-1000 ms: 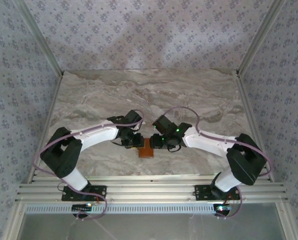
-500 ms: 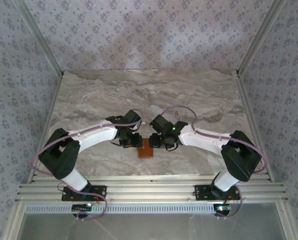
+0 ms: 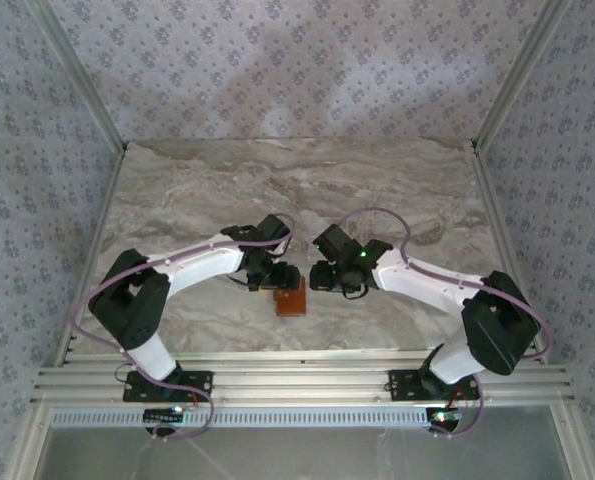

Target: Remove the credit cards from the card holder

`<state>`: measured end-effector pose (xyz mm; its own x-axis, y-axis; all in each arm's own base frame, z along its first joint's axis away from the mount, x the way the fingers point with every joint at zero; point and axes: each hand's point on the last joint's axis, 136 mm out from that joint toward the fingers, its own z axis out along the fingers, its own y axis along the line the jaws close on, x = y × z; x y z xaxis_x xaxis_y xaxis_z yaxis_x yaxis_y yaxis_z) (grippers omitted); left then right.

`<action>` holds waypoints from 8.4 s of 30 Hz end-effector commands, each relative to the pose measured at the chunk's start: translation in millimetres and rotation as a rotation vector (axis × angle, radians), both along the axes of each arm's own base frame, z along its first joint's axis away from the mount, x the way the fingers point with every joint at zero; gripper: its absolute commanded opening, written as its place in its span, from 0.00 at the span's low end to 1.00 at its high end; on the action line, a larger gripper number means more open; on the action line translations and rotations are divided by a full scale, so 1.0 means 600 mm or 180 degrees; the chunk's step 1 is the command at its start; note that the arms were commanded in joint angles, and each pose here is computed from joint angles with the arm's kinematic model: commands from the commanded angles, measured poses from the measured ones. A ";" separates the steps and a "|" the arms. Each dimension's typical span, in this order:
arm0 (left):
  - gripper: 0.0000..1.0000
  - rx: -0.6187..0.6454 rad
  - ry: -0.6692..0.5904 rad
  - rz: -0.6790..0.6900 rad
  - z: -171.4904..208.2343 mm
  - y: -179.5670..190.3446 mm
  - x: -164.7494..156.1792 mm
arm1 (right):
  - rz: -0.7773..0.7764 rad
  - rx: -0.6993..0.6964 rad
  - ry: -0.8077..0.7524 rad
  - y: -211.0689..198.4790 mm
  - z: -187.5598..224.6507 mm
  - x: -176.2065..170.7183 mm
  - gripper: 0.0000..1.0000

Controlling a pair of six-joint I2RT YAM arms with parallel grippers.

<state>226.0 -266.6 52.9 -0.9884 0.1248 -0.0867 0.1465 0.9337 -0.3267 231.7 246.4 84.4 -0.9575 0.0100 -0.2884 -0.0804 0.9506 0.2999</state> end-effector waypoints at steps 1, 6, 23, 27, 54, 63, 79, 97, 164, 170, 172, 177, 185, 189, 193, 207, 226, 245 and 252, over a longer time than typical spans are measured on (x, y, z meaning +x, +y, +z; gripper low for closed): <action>0.67 0.0103 0.0062 -0.0087 -0.009 0.005 -0.009 | -0.0098 -0.0085 0.0019 -0.021 0.000 -0.008 0.51; 0.54 0.0204 0.0021 -0.0085 -0.009 0.019 -0.011 | -0.0123 -0.0111 -0.0002 -0.026 0.005 -0.006 0.51; 0.31 0.0030 -0.0112 0.0223 -0.003 0.058 -0.012 | -0.0117 -0.0162 -0.0145 -0.021 0.032 0.003 0.51; 0.24 -0.0279 -0.0179 0.0272 0.003 0.049 -0.006 | -0.0058 -0.0163 -0.0086 -0.011 0.028 -0.001 0.51; 0.00 -0.0687 0.0042 0.0365 -0.042 0.077 -0.031 | 0.0360 -0.0671 0.0172 0.136 -0.050 0.010 0.90; 0.00 -0.0847 0.0075 0.0404 -0.051 0.082 -0.032 | 0.0423 -0.0729 0.0274 0.140 -0.080 0.003 0.95; 0.00 -0.0985 0.0194 0.0395 -0.066 0.091 -0.036 | 0.0499 -0.0849 0.0394 0.127 -0.096 -0.010 0.95; 0.00 -0.0935 0.0220 0.0348 -0.065 0.091 -0.036 | 0.0395 -0.0889 0.0186 0.101 -0.040 0.001 0.92; 0.11 -0.0934 0.0342 0.0189 -0.015 -0.049 -0.026 | -0.0298 -0.0016 0.0173 0.035 0.004 -0.028 0.00; 0.11 -0.0731 0.0447 0.0168 -0.058 -0.037 -0.033 | -0.0288 0.0130 0.0234 0.041 -0.009 -0.033 0.00; 0.11 -0.0613 0.0462 0.0173 -0.069 -0.026 -0.037 | -0.0297 0.0132 0.0240 0.038 -0.011 -0.034 0.00; 0.10 -0.0482 0.0462 0.0159 -0.079 -0.010 -0.045 | -0.0385 -0.0077 0.0264 0.007 -0.019 -0.035 0.22; 0.12 -0.0523 0.0507 0.0142 -0.078 -0.010 -0.053 | -0.0499 -0.0589 0.0251 -0.073 -0.055 -0.029 0.39; 0.13 -0.0551 0.0532 0.0132 -0.078 -0.012 -0.058 | -0.0479 -0.0680 0.0320 -0.089 -0.091 -0.028 0.45; 0.13 -0.0555 0.0554 0.0141 -0.079 -0.014 -0.064 | -0.0345 -0.0908 0.0218 -0.095 -0.116 -0.014 0.55; 0.15 -0.0523 0.0367 0.0138 -0.047 -0.016 -0.050 | -0.0327 -0.1014 0.0135 -0.103 -0.057 -0.021 0.67; 0.15 -0.0362 0.0320 0.0032 -0.044 -0.009 -0.051 | 0.0041 0.0799 -0.0008 0.058 0.072 0.007 0.33; 0.15 -0.0268 0.0222 -0.0028 -0.039 -0.007 -0.038 | 0.0103 0.0892 0.0560 0.056 -0.026 -0.004 0.27; 0.16 -0.0249 0.0214 -0.0069 -0.042 -0.013 -0.032 | 0.0160 0.1115 0.0625 0.064 -0.052 0.000 0.26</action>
